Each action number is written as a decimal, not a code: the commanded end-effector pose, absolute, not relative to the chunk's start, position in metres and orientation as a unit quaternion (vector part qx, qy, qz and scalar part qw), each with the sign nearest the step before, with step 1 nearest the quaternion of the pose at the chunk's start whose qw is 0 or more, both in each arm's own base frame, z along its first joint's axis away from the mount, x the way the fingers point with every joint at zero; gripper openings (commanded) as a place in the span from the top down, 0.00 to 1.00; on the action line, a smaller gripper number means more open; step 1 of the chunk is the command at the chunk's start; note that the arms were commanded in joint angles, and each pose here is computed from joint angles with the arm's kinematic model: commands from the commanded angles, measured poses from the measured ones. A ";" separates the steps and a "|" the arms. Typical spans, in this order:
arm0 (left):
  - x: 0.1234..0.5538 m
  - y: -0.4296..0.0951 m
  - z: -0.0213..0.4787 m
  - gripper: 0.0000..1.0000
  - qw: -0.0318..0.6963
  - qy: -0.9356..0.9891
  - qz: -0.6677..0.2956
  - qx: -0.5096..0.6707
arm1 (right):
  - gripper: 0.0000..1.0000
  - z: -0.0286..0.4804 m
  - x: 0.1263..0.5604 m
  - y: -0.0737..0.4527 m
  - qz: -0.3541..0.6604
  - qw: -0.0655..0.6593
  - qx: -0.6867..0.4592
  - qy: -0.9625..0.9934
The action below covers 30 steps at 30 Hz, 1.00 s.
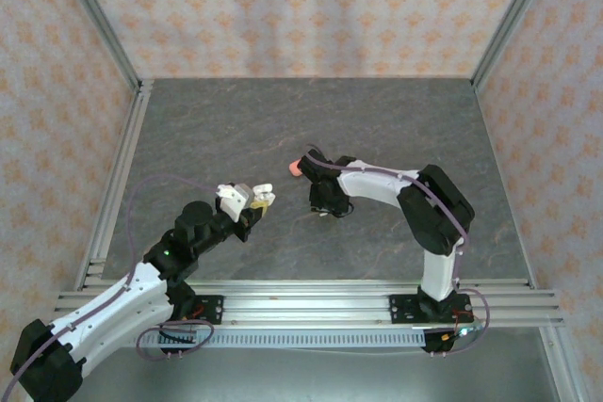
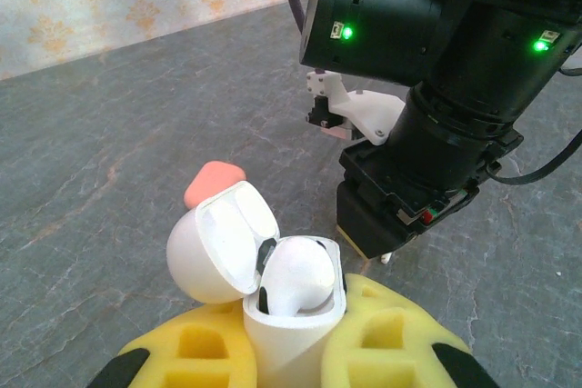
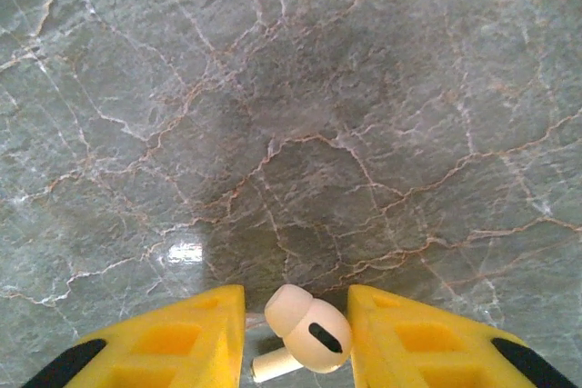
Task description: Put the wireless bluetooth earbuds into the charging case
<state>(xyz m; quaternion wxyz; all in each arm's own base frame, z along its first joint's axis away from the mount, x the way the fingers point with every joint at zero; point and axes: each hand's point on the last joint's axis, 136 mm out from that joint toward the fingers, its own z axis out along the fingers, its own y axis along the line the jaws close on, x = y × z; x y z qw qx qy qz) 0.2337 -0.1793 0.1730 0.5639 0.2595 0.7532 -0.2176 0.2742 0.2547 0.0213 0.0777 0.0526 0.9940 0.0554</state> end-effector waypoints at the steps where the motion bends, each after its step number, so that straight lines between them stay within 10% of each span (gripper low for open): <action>1: 0.235 -0.184 0.196 1.00 0.588 0.731 -0.228 0.262 | 0.66 0.020 0.281 0.256 0.047 0.088 0.042 0.994; 30: 0.230 -0.188 0.194 1.00 0.583 0.728 -0.245 0.265 | 0.84 0.075 0.291 0.249 0.019 0.143 -0.142 0.979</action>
